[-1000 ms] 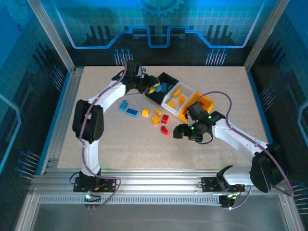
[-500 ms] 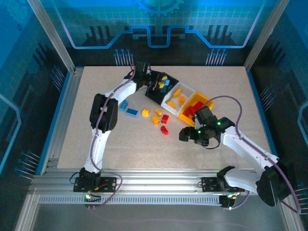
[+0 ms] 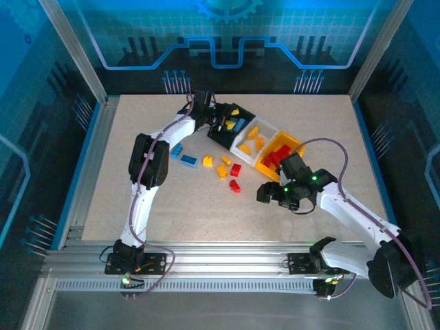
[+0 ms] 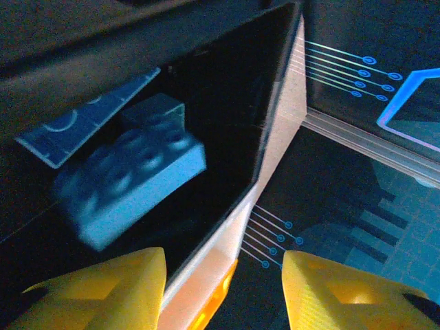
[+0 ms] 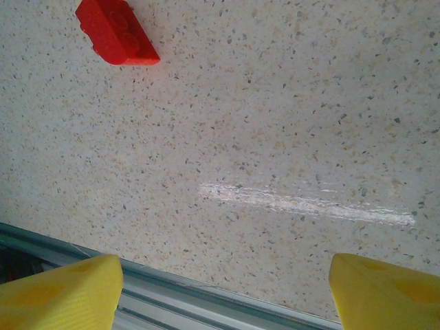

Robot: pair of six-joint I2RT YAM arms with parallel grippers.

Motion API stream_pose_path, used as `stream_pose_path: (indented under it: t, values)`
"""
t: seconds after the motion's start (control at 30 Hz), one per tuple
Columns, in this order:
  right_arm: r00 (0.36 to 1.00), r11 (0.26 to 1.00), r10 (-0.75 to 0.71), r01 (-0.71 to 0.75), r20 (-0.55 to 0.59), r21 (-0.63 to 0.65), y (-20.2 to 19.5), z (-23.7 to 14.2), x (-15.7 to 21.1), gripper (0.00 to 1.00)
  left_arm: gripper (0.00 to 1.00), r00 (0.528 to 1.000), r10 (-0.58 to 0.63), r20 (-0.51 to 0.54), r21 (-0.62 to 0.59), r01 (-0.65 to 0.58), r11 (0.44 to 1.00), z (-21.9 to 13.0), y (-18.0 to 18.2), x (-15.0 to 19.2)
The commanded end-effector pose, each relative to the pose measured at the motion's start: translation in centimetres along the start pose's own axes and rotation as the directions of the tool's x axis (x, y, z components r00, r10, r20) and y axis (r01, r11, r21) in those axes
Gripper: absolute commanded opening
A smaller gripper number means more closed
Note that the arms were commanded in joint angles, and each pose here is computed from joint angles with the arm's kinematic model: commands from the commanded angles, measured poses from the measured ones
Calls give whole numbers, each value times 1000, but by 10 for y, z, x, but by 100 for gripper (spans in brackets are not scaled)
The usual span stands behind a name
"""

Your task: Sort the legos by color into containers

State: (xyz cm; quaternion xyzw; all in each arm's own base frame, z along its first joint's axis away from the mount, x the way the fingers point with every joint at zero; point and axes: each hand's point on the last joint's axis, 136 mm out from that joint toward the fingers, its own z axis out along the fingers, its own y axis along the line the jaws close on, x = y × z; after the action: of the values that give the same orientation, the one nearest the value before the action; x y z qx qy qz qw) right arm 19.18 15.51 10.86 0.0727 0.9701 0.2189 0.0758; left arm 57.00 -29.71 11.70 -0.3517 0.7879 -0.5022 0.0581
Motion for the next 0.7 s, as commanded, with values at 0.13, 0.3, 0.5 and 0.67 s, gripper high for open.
stream_pose_path:
  t: [0.13,0.3,0.5,0.67]
  values:
    - [999,999,34,-34,-14,6,-6,0,6,80,50,997,71,-2,6,-71,997,-31,-20,12]
    - [1000,1000,23,-23,-12,-5,-3,0,4,80,53,932,361,-46,-240,-361,901,-89,-12,27]
    - [1000,1000,4,-4,-24,-20,3,4,1,80,58,777,604,-180,-564,-584,583,-175,34,13]
    - [999,1000,-22,21,-45,-23,11,10,0,80,59,732,626,-267,-709,-589,387,-220,79,-9]
